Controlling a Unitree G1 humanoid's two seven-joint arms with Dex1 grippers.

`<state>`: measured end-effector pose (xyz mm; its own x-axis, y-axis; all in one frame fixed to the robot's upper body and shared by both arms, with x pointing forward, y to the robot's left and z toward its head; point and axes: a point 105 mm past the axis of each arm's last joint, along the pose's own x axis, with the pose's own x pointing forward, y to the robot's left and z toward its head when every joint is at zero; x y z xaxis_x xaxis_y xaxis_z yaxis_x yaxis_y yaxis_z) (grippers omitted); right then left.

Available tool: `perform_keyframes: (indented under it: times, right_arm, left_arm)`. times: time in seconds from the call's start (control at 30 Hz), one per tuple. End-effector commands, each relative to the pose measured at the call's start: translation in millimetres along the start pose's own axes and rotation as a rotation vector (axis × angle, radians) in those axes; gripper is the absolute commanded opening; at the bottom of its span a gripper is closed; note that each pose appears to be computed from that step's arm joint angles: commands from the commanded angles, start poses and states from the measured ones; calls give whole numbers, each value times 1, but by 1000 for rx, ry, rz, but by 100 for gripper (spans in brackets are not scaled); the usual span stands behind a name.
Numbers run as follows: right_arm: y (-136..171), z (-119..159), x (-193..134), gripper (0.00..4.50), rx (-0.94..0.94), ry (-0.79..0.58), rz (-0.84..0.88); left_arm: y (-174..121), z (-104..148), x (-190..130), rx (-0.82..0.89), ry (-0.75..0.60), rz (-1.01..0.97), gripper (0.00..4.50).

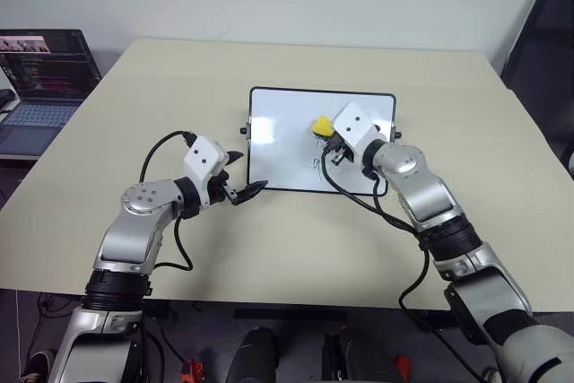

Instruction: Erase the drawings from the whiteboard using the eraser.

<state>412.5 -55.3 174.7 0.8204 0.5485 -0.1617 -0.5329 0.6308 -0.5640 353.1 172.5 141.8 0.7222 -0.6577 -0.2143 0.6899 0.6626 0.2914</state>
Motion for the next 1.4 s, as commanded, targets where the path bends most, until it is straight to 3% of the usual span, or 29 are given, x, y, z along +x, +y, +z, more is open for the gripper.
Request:
perform_keyframes:
  times: [0.03, 0.17, 0.47, 0.73, 1.07, 1.4]
  right_arm:
    - [4, 8, 2, 100, -74, 7, 69]
    - [25, -7, -5, 100, -108, 71, 213]
    - [-19, 10, 4, 100, -153, 24, -34]
    - [20, -18, -9, 100, -189, 124, 211]
    - [-19, 7, -1, 99, -210, 45, -19]
    - [3, -13, -6, 99, -184, 115, 113]
  left_arm:
    - [-4, 12, 1, 44, -34, -10, 450]
    - [-7, 14, 2, 46, -38, -17, 450]
    - [-12, 20, 7, 45, -46, -27, 450]
    - [-15, 25, 8, 41, -50, -34, 450]
    - [-19, 30, 9, 41, -54, -42, 450]
    - [-21, 33, 10, 35, -57, -49, 450]
